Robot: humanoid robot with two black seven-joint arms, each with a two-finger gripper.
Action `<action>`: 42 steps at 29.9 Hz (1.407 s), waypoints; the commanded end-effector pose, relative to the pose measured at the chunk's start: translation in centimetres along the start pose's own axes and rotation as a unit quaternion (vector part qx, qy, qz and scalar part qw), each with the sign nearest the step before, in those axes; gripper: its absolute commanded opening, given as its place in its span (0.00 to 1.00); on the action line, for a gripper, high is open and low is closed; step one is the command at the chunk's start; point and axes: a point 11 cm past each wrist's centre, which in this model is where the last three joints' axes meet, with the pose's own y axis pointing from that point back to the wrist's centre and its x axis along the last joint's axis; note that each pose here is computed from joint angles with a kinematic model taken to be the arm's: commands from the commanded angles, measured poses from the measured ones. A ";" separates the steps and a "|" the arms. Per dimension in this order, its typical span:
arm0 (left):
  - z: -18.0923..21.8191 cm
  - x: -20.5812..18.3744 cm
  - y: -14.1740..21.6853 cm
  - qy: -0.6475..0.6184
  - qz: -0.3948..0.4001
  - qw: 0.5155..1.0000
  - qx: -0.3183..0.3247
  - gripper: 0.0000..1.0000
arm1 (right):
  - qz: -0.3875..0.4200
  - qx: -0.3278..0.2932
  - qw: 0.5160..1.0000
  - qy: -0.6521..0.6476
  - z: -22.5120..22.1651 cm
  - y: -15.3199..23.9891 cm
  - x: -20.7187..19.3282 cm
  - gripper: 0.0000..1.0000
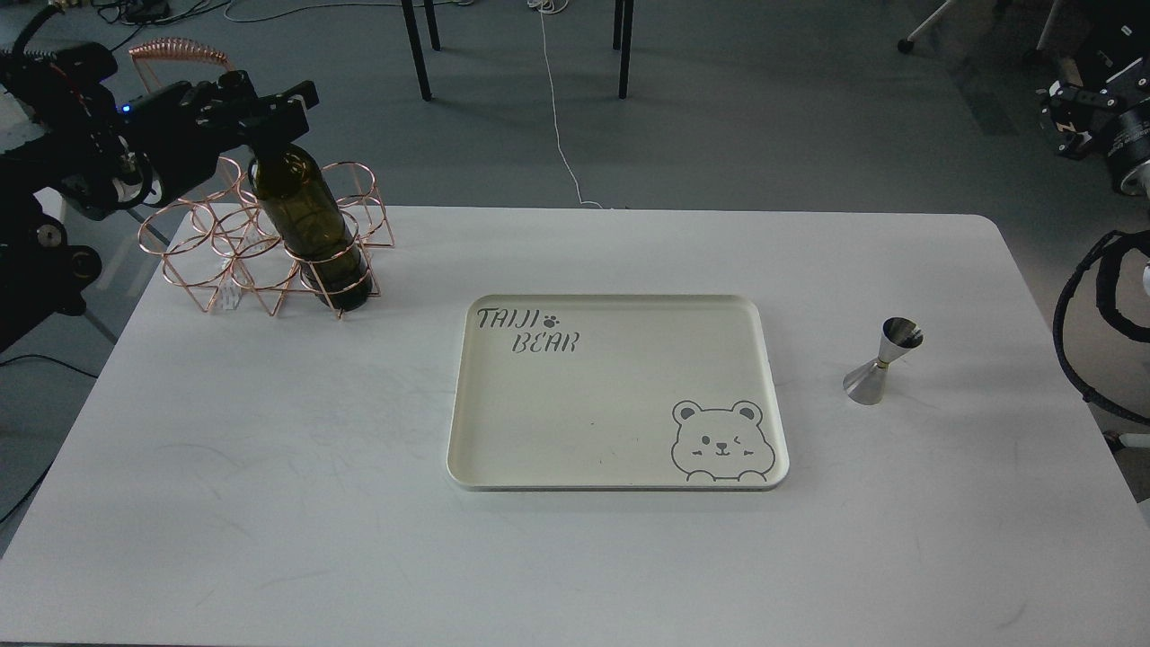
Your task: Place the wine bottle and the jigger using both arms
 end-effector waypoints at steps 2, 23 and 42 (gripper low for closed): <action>-0.6 2.3 0.4 0.099 0.043 0.994 0.003 0.97 | 0.000 0.000 1.000 0.000 -0.1 0.0 0.0 0.97; -9.0 8.5 5.2 0.607 0.234 0.759 0.016 0.98 | 0.014 0.026 1.000 0.003 -2.7 0.0 1.4 0.99; -15.6 5.2 9.2 0.773 0.282 0.565 -0.058 0.98 | 0.040 0.030 0.998 -0.031 -2.4 1.0 2.9 0.99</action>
